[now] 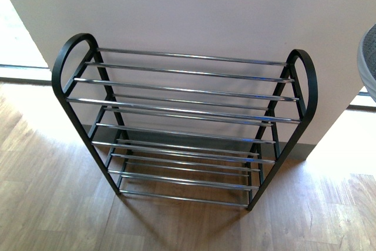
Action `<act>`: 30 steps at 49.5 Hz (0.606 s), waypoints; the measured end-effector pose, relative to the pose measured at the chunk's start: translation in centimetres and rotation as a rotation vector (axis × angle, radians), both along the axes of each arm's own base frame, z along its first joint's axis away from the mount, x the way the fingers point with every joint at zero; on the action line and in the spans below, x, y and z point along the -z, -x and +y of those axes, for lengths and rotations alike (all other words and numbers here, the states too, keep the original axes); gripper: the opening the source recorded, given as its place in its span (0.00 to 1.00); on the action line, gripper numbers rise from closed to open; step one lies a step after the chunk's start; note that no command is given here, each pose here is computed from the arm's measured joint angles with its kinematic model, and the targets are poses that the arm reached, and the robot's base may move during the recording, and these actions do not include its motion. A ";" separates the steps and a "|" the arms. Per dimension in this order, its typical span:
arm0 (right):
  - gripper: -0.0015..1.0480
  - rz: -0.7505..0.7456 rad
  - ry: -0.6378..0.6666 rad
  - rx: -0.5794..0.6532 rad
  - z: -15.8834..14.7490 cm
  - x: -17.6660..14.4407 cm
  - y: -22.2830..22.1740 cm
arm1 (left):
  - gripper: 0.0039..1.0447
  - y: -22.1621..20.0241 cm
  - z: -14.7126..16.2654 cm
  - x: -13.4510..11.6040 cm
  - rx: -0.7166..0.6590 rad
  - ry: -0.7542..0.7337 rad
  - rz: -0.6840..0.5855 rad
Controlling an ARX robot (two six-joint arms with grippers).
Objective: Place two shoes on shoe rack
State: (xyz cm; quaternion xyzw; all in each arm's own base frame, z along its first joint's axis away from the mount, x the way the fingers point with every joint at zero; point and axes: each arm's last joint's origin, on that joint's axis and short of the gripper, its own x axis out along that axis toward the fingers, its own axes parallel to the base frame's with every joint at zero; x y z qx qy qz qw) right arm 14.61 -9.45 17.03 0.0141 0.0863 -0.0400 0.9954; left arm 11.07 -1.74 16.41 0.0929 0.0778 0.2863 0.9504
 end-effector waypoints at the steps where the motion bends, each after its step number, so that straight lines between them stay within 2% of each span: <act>1: 0.01 0.000 0.000 0.001 0.0 0.0 0.0 | 0.01 0.0 0.0 0.0 0.001 0.000 0.000; 30: 0.01 0.002 -0.001 0.005 0.0 0.0 0.0 | 0.01 0.0 0.0 0.0 0.001 0.000 0.001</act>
